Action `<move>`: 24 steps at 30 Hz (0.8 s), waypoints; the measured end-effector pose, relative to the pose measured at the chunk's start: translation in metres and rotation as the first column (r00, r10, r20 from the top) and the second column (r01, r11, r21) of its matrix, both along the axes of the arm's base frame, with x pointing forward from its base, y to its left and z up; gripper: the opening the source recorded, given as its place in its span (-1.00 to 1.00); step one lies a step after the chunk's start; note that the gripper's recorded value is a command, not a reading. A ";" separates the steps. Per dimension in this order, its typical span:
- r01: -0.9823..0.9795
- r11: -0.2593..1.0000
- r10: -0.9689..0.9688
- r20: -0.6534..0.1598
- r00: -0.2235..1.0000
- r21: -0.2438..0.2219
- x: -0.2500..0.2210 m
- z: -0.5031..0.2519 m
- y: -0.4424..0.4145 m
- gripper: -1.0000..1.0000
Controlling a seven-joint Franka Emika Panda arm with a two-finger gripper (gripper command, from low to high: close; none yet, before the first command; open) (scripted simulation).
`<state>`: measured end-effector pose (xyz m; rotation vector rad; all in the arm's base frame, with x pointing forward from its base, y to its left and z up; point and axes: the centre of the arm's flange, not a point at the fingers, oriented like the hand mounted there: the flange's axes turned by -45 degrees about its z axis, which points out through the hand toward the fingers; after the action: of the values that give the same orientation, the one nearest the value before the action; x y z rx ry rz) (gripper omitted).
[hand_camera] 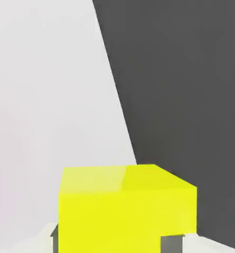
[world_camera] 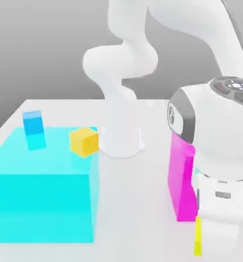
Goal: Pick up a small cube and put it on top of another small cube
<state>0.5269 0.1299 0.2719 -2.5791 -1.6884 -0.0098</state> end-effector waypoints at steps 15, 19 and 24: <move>0.670 0.743 -0.670 -0.030 0.742 -0.008 -0.093 0.137 -0.155 -1.00; 0.805 0.592 -0.806 -0.012 0.592 -0.029 -0.132 0.162 -0.188 -1.00; 0.908 0.417 -0.908 0.019 0.418 -0.049 -0.171 0.165 -0.214 -1.00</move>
<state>0.3555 -0.0842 0.4365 -3.1327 -0.0304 -0.0008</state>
